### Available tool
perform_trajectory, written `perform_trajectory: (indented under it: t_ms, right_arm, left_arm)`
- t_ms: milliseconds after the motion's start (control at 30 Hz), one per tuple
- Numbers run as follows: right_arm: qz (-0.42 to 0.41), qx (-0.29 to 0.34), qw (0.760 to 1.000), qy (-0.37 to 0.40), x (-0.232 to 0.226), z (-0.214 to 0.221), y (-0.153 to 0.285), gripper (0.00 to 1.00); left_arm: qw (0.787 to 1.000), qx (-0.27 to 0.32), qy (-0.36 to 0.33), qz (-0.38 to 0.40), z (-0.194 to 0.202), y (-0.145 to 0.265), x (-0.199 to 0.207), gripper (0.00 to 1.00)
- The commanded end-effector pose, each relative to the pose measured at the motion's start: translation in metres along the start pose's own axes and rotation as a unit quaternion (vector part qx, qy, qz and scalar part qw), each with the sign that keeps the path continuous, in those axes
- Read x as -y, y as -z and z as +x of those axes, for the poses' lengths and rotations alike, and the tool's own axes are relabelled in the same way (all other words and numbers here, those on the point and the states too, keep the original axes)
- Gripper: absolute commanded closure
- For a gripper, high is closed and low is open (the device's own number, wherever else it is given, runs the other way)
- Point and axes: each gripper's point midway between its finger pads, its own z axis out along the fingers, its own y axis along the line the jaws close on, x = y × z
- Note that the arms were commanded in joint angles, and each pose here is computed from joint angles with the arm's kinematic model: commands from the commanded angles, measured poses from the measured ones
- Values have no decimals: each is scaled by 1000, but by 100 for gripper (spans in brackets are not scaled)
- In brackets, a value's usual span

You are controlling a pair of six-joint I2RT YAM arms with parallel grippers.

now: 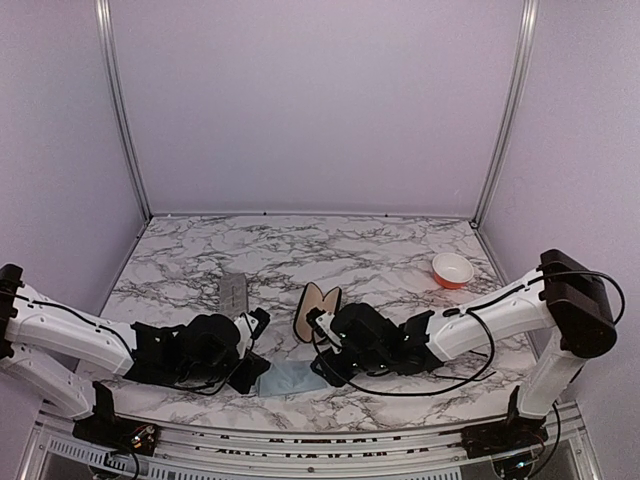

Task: Organize the sunglasses
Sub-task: Adjust the folded cleaning cloth at the center of the board.

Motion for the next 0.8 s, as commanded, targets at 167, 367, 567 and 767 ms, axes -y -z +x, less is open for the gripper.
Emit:
perform_trajectory:
  t_ms: [167, 367, 567, 767]
  right_arm:
    - [13, 3, 1000, -5, 4, -7, -7, 60]
    - [22, 8, 1000, -3, 8, -10, -4, 61]
    - [28, 13, 1000, -1, 10, -12, 1, 61]
    - [30, 13, 999, -1, 11, -11, 2, 61]
  left_arm:
    - [1000, -13, 15, -7, 18, 5, -7, 100]
    - [999, -28, 25, -12, 27, 0, -7, 100]
    - [997, -55, 30, -32, 43, -2, -16, 100]
    - [997, -65, 37, -35, 49, -2, -15, 100]
